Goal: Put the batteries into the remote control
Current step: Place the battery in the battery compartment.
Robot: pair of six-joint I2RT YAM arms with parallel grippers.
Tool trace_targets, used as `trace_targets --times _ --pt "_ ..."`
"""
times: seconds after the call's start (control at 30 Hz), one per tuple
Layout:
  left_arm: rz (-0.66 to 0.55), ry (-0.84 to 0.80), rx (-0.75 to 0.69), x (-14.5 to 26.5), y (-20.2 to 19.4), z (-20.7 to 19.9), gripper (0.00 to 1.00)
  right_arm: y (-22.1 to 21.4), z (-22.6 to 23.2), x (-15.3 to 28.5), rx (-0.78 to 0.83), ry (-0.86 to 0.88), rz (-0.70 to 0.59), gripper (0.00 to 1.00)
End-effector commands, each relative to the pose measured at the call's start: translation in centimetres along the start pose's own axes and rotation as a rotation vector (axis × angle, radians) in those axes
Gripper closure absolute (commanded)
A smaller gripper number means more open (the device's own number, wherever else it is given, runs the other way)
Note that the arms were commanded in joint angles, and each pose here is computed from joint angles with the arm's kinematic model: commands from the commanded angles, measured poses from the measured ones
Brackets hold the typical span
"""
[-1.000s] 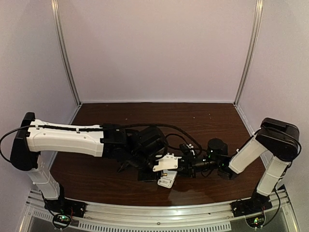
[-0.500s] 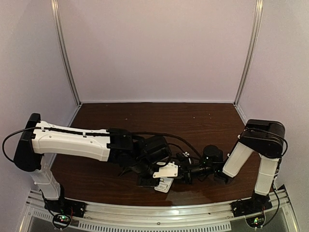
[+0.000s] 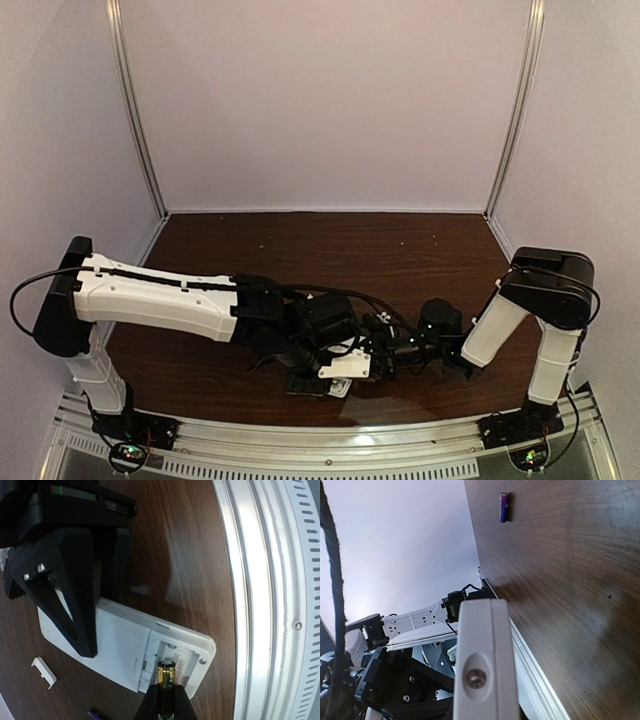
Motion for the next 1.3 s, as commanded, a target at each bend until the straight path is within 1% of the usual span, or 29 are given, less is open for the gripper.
trace_targets --times 0.0,0.4,0.57,0.83,0.97,1.03,1.17,1.27 --pt "0.011 0.026 -0.010 -0.3 0.3 0.4 1.00 -0.9 6.5 0.0 0.228 0.234 0.010 1.00" --pt "0.037 0.108 0.023 -0.3 0.2 1.6 1.00 -1.4 6.8 -0.2 0.220 0.256 0.016 1.00" --pt "0.011 0.086 0.018 0.1 1.0 1.5 1.00 -1.4 7.2 -0.2 0.218 0.273 0.015 1.00" --pt "-0.069 0.082 -0.007 1.4 2.9 1.6 0.99 -1.5 8.0 -0.3 0.228 0.301 0.024 1.00" --pt "-0.063 0.079 -0.019 1.1 2.8 1.5 0.98 -1.5 8.2 -0.2 0.233 0.307 0.025 1.00" --pt "-0.053 0.069 -0.024 0.7 2.6 1.3 0.94 -1.6 8.2 -0.2 0.233 0.310 0.025 1.00" --pt "-0.028 0.064 -0.020 0.3 1.9 1.1 0.79 -1.7 8.3 -0.1 0.232 0.317 0.025 1.00" --pt "-0.004 0.091 -0.010 0.3 1.2 1.4 0.76 -1.7 8.2 0.0 0.230 0.318 0.023 1.00"
Point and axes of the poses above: each gripper's point midway between its finger pads, its own x axis back along the fingers, its own z axis along the line the jaws close on, y = z × x, the point moved 4 cm from there along x, back along the fingers, and after that the axes turned 3 degrees about x, right-handed, at the moved point
